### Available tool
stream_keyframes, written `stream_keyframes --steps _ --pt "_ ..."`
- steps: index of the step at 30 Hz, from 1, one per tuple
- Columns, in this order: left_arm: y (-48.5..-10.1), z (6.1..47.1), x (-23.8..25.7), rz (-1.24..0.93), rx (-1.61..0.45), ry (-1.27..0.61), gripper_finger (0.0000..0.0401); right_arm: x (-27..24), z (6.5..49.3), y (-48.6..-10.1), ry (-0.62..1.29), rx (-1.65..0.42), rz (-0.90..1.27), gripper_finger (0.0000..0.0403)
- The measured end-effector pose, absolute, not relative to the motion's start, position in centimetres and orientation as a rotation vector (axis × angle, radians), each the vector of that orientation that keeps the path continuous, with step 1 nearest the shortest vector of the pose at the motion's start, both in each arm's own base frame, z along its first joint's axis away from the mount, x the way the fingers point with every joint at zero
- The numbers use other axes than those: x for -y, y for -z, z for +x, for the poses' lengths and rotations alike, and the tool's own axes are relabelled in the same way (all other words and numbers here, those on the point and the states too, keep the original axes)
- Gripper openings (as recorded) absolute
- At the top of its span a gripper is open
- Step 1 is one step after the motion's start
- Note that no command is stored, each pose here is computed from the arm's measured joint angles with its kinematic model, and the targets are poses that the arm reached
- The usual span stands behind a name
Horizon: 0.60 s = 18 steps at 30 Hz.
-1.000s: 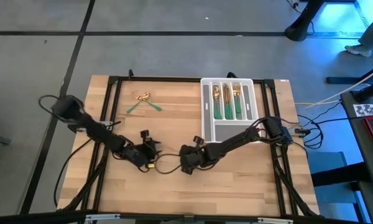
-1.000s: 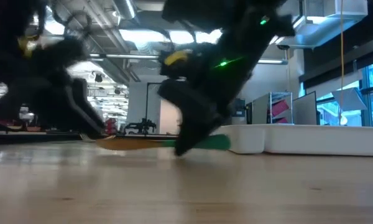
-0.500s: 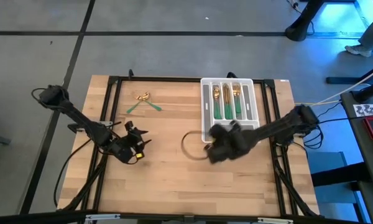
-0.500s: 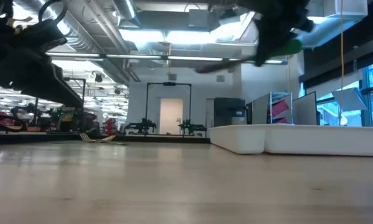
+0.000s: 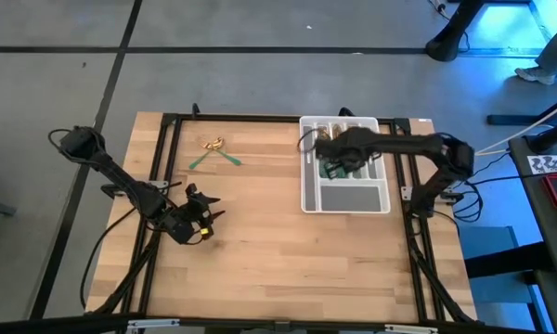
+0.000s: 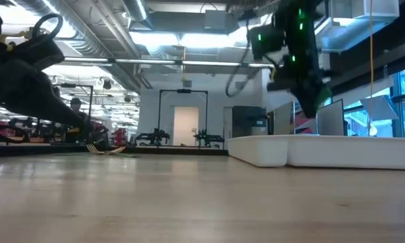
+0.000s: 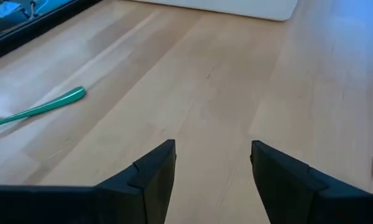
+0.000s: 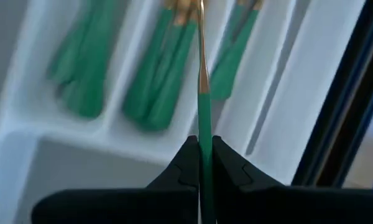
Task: Sort silverware
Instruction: Put the green knife into the silverware tray
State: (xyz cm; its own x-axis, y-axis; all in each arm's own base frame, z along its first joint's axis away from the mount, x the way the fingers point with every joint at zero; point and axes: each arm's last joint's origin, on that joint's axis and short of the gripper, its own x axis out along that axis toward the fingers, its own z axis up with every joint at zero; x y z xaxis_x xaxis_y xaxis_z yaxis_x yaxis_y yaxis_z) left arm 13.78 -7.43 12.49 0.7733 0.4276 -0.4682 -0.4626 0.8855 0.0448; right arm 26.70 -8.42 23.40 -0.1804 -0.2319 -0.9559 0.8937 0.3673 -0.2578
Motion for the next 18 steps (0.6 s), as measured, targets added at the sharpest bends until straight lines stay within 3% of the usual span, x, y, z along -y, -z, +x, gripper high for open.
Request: stream_keyframes --steps 10,18 --pt "-12.5 13.8 7.4 -0.079 -0.487 -0.483 0.0196 14.0 25.9 -19.8 1.119 -1.312 0.77 0.0015" --pt "-12.5 13.8 7.4 -0.133 -0.474 -0.497 0.0196 14.6 26.6 -18.6 1.023 -1.364 0.713 0.007"
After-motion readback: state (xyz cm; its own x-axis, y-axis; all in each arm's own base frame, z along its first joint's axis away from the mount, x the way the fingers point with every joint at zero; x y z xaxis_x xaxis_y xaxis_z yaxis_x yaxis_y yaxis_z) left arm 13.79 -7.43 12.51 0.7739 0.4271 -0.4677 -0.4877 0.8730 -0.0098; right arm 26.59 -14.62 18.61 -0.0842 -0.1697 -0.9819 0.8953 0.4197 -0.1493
